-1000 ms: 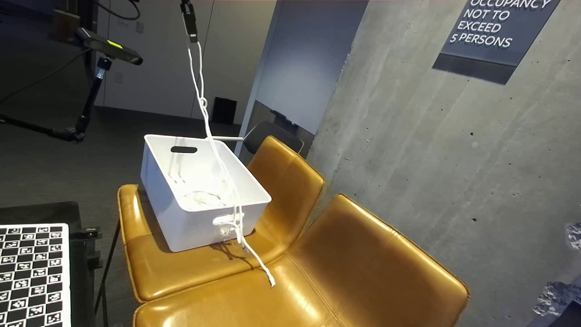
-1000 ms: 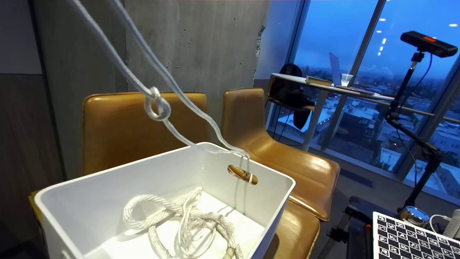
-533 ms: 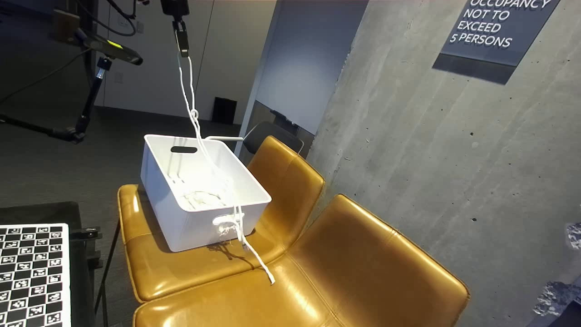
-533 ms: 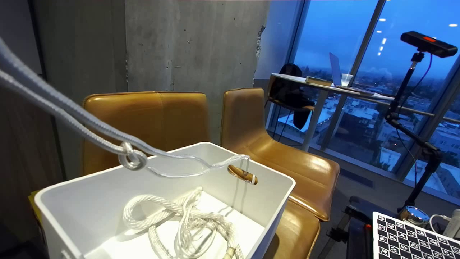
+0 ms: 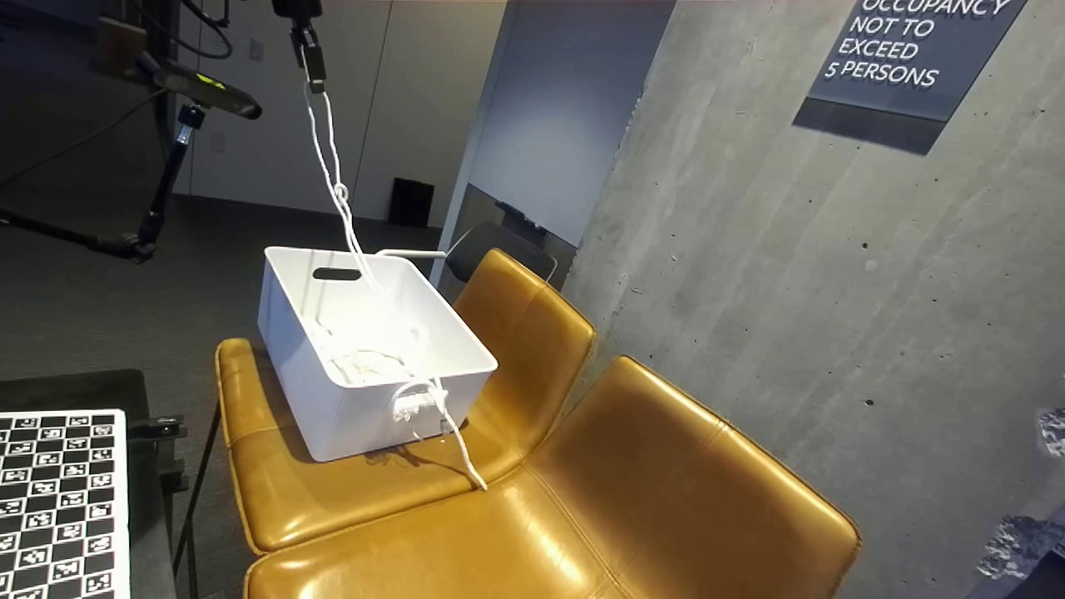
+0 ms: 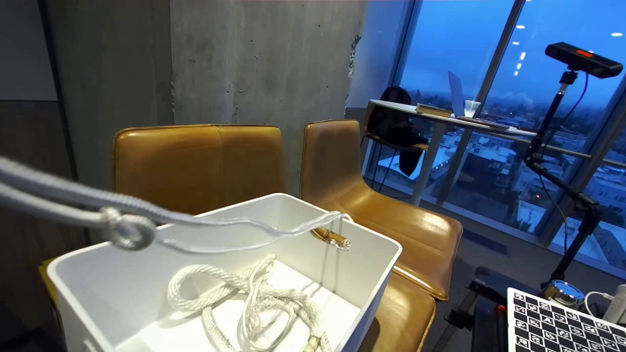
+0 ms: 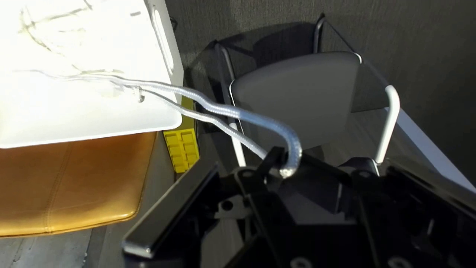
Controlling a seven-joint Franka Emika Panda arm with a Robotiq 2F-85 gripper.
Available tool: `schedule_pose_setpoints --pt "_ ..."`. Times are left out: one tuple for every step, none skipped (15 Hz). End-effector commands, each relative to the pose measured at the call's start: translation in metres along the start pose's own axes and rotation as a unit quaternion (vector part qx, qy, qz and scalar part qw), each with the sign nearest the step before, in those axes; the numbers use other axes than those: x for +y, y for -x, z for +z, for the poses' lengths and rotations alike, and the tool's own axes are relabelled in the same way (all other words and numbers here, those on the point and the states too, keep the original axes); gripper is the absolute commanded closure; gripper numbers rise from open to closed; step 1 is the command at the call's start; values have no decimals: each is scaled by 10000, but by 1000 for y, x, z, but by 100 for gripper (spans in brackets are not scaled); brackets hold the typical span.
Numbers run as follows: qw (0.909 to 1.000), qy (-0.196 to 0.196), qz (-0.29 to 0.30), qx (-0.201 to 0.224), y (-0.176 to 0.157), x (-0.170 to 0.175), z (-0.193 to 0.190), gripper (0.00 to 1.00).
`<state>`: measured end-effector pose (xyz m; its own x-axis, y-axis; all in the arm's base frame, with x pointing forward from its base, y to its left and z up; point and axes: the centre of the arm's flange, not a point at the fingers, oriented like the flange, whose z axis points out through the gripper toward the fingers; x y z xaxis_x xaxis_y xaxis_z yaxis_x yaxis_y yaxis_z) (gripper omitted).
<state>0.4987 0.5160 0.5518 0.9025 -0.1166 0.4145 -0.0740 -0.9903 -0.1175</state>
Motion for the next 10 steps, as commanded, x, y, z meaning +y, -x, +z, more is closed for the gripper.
schedule_pose_setpoints --pt "9996 45 -270 72 8 -28 -5 97" --pt "9994 51 -335 73 15 -32 -3 97" --pt "9992 70 -386 72 20 -33 1 97" --pt "9990 94 -424 62 23 -33 5 97" --pt "9989 125 -444 54 24 -31 10 97" --pt "9988 153 -456 46 23 -30 15 97" --pt "9988 175 -459 35 22 -27 20 97" --pt "9988 206 -453 20 20 -25 25 97" --pt "9987 229 -449 9 18 -22 29 97" --pt "9987 260 -445 -1 16 -20 33 97"
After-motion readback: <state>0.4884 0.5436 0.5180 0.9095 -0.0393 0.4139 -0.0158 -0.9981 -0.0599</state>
